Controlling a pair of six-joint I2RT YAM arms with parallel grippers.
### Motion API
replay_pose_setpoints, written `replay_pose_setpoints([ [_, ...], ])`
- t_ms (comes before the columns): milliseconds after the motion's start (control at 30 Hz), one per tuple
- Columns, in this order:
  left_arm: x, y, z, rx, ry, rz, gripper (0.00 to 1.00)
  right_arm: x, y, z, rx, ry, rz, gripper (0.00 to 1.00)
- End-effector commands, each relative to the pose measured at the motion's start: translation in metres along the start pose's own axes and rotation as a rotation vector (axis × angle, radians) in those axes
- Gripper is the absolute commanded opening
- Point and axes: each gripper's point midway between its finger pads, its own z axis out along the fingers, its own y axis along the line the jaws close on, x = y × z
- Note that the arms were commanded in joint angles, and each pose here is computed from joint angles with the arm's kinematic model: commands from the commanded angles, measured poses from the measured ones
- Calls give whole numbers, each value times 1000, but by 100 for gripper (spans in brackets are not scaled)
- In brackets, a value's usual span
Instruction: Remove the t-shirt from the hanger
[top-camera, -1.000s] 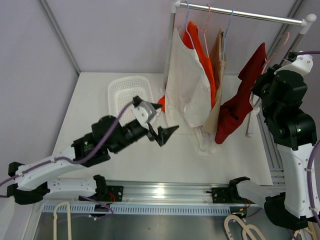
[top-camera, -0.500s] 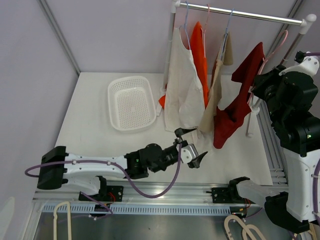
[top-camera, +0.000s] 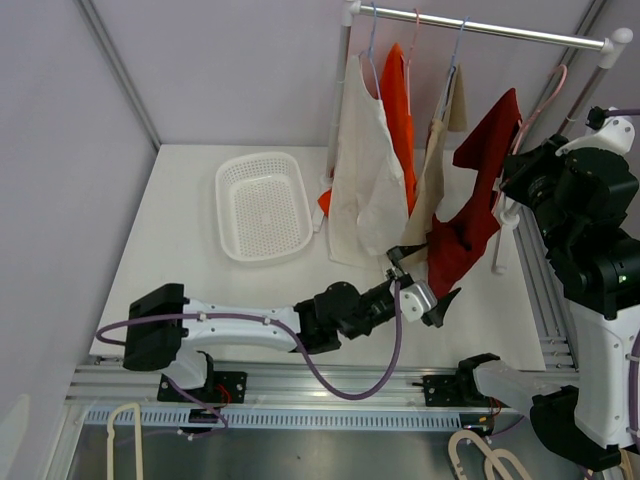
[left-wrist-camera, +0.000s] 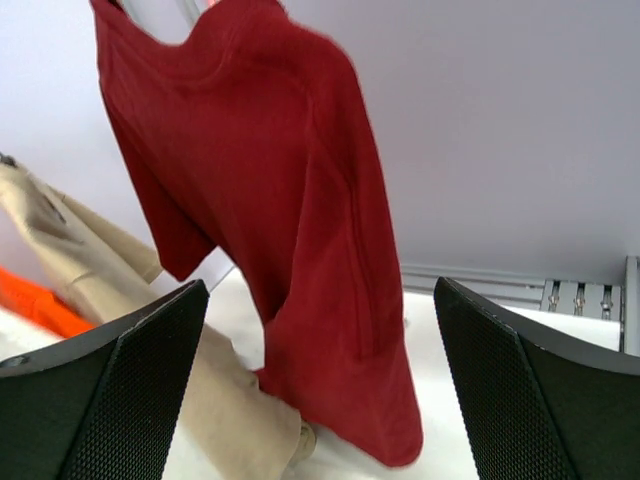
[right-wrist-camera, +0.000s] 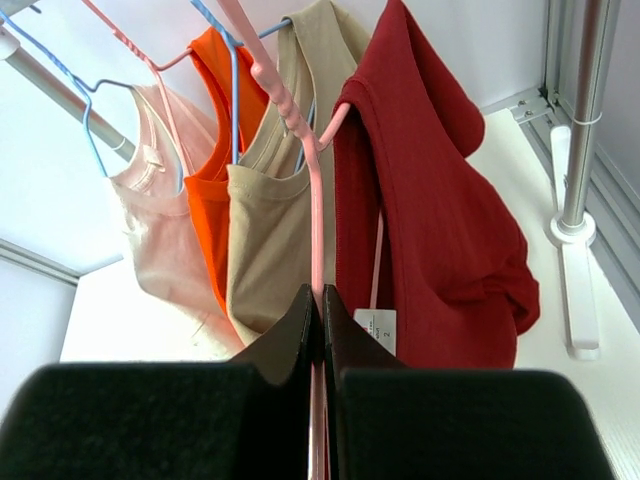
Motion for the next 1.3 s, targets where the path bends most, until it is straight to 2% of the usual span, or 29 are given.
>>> replay_pose_setpoints([
  [0, -28, 0, 17, -9, -77, -36, 99, -24, 15, -13, -80, -72, 50, 0],
  [133, -18, -12, 24, 27, -56, -61, 100, -24, 18, -13, -92, -73, 50, 0],
  [200, -16, -18, 25, 47, -52, -72, 97, -26, 19, -14, -96, -77, 53, 0],
  [233, -10, -21, 26, 55, -39, -75, 91, -25, 20, -13, -100, -74, 52, 0],
  [267, -10, -21, 28, 51, -37, -77, 80, -25, 21, -14, -105, -74, 55, 0],
  [367, 0, -22, 34, 48, -5, -95, 65, -26, 24, -14, -119, -73, 59, 0],
  [433, 7, -22, 40, 52, 22, -111, 63, -26, 25, -15, -127, -71, 62, 0],
  [467, 12, -22, 41, 50, 38, -115, 55, -25, 26, -15, -130, -68, 63, 0],
  [633, 25, -22, 49, 44, 75, -123, 43, -24, 27, -15, -134, -62, 65, 0],
  [733, 16, -21, 54, 49, 84, -118, 3, -21, 25, -9, -119, -64, 57, 0],
  [800, 10, -21, 53, 41, 107, -108, 1, -21, 20, -3, -87, -75, 50, 0],
  [1000, -37, -57, 23, 37, -3, -54, 1, -17, 10, 25, 3, -88, -14, 0],
  [1100, -27, -79, 6, 44, 23, -44, 1, -19, 8, 33, 30, -98, -43, 0],
  [1267, -21, -77, -12, -2, 27, -82, 1, -26, -5, 31, 84, -128, -91, 0],
])
